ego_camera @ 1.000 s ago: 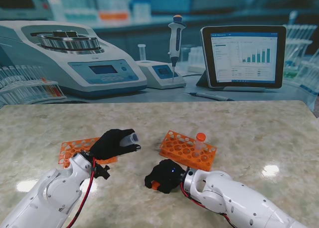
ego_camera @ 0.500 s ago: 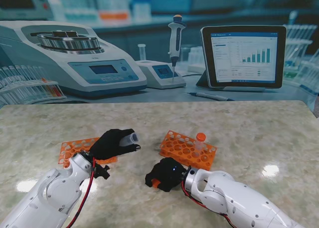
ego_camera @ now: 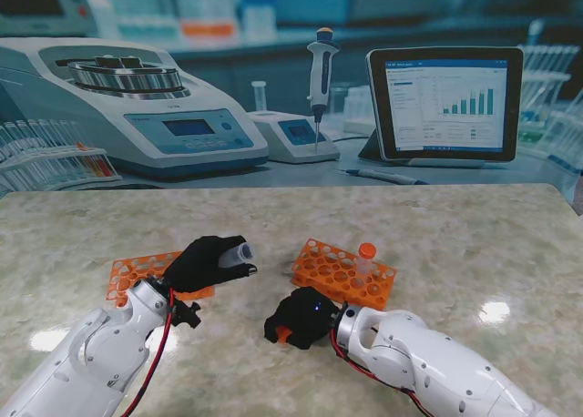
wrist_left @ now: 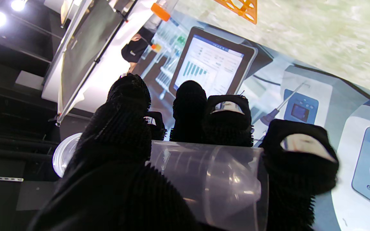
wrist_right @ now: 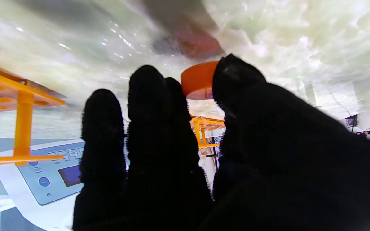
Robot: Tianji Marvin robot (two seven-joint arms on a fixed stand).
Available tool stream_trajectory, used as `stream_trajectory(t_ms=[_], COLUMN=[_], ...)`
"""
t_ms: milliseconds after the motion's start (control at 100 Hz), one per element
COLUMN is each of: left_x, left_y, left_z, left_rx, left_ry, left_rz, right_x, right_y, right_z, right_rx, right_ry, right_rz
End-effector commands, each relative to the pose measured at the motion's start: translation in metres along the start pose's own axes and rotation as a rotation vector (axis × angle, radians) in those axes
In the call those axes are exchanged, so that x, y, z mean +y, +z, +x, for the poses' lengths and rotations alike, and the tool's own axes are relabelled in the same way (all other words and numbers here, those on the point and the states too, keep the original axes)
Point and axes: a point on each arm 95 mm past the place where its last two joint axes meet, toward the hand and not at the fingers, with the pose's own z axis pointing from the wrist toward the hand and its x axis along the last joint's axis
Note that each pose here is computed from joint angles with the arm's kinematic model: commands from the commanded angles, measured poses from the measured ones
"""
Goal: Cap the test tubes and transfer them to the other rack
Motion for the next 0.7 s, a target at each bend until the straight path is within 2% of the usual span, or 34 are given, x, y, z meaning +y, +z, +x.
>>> stream_trajectory(t_ms=[0,380,690], left_x=[0.001,0.000,0.000], left_y=[0.000,-0.001,-0.001], left_z=[0.001,0.000,0.000], left_rx=[0.001,-0.001,-0.001], left_ry=[-0.001,0.000,0.001], left_rz=[-0.003,-0.001,-0.001], right_x=[-0.002,-0.014,-0.009], right_y=[0.002,0.007,0.002], right_z=[0.002,0.000,0.002], right_rx=[0.008,0.036,0.047], right_ry=[0.004,0.009,-0.028], right_rz=[0.013,0.098,0.093])
